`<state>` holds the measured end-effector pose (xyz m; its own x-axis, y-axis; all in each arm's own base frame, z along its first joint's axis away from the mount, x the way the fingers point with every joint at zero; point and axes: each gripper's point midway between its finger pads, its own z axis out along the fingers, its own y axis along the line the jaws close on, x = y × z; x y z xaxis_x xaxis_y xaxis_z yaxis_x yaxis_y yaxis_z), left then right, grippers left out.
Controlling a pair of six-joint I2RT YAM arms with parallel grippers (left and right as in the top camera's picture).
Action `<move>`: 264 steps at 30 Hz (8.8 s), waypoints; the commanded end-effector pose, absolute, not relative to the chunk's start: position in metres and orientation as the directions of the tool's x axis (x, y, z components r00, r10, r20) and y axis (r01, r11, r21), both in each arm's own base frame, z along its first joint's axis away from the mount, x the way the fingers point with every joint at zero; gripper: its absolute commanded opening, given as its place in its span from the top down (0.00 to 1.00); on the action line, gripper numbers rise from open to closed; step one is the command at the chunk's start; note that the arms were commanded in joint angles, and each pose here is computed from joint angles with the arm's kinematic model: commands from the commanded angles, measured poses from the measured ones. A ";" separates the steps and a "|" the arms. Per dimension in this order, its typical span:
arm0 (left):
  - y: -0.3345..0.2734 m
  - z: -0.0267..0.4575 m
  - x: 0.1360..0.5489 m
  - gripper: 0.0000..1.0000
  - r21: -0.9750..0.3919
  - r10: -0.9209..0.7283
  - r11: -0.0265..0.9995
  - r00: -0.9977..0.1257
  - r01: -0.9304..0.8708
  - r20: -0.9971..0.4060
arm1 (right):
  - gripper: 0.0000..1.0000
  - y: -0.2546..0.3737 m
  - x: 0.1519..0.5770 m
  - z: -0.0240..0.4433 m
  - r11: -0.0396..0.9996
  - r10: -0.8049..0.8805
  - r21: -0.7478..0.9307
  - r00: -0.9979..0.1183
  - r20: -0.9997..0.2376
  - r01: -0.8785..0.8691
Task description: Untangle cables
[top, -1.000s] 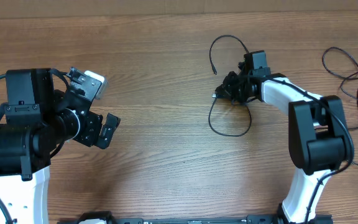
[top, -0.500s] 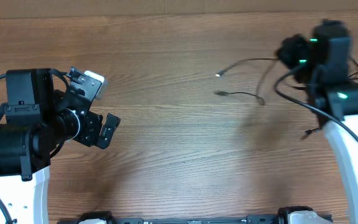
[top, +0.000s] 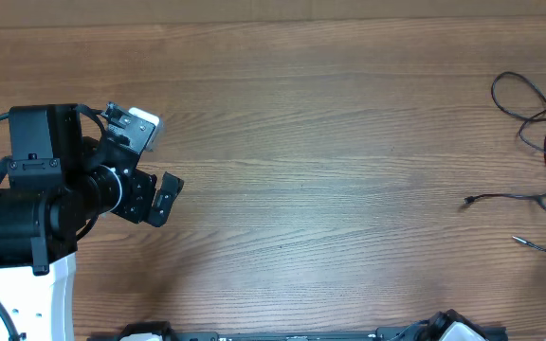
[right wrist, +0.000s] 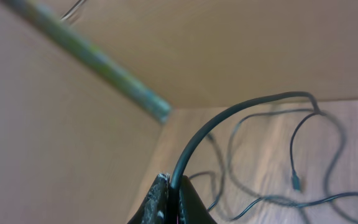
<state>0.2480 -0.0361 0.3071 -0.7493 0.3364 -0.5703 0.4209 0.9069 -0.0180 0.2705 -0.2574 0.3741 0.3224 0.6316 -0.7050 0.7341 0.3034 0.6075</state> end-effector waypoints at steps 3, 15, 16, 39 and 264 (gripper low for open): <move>-0.036 0.313 0.249 0.00 -0.001 0.352 0.901 -0.732 0.434 -0.583 | 0.96 -0.292 0.271 0.361 0.218 0.627 0.607 0.368 -0.687 0.764; -0.036 0.313 0.249 0.00 -0.001 0.352 0.901 -0.732 0.434 -0.583 | 0.00 -0.336 0.285 0.249 0.045 0.749 0.470 0.281 -0.600 0.882; -0.036 0.313 0.249 0.00 -0.001 0.352 0.901 -0.732 0.434 -0.583 | 0.00 -0.336 0.284 0.248 0.043 0.751 0.468 0.280 -0.599 0.883; -0.036 0.313 0.249 0.00 -0.001 0.352 0.901 -0.732 0.434 -0.583 | 0.00 -0.129 0.372 0.221 0.637 0.762 0.565 -0.542 -0.355 0.525; 0.008 0.156 0.246 0.00 -0.077 -0.080 0.996 -0.073 -0.041 -0.994 | 0.00 0.037 0.244 0.170 0.982 -0.106 -0.103 -0.008 -0.994 -0.157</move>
<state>0.2459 0.0127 0.1557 -0.0760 -0.0961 -0.9925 -0.0645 0.9937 -0.0913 0.2431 0.0388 0.1717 -0.0094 -0.1020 -0.9947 -0.1686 0.9807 -0.0989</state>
